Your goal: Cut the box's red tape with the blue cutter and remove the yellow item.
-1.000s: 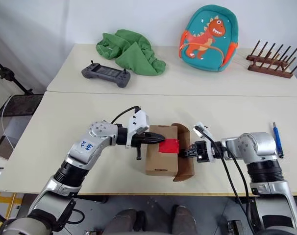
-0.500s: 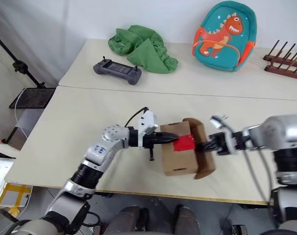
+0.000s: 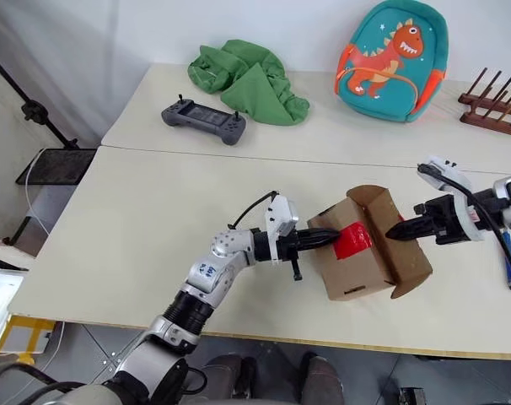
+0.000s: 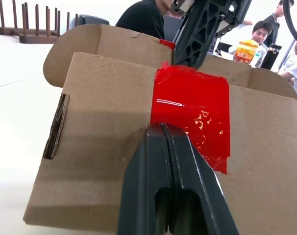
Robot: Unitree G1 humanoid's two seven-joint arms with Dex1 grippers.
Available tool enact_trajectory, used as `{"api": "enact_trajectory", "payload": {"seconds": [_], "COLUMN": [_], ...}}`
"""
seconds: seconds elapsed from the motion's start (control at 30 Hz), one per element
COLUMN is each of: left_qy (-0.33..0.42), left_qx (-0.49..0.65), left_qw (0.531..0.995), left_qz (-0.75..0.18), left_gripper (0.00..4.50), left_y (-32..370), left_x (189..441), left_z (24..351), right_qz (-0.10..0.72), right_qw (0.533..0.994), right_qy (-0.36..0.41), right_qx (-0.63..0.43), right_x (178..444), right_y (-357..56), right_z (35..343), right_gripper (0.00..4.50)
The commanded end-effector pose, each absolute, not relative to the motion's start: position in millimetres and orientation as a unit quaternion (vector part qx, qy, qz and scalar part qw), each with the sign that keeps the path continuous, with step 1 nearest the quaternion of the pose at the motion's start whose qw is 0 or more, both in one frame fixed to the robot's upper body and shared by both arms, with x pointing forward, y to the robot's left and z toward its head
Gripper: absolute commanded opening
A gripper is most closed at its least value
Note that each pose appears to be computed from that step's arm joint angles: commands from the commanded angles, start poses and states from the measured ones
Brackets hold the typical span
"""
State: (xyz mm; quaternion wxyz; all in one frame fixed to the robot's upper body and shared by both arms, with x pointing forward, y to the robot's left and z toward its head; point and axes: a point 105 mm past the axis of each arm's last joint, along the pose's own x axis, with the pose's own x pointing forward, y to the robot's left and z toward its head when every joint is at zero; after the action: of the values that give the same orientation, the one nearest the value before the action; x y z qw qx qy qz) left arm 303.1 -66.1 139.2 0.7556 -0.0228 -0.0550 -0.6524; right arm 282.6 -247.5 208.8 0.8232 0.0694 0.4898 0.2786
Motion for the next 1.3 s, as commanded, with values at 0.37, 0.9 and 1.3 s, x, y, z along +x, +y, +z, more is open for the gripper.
{"api": "enact_trajectory", "payload": {"seconds": [0.37, 0.9, 1.3], "left_qy": [-0.049, -0.019, -0.012], "left_qx": [-0.035, -0.025, 0.037], "left_qw": [0.759, 0.736, 0.741], "left_qz": [-0.648, -0.676, -0.670], "left_gripper": [0.00, 0.00, 0.00], "left_y": [-43.4, -26.8, -42.0], "left_x": [286.6, 279.0, 291.2], "left_z": [128.6, 141.2, 199.9], "right_qz": [0.328, 0.297, 0.313], "right_qw": [0.818, 0.829, 0.840], "right_qy": [0.471, 0.473, 0.443], "right_qx": [0.016, -0.020, -0.024], "right_x": [276.3, 277.6, 281.2], "right_y": [-222.3, -221.4, -207.8], "right_z": [247.0, 233.9, 233.3], "right_gripper": [0.04, 0.04, 0.04]}}
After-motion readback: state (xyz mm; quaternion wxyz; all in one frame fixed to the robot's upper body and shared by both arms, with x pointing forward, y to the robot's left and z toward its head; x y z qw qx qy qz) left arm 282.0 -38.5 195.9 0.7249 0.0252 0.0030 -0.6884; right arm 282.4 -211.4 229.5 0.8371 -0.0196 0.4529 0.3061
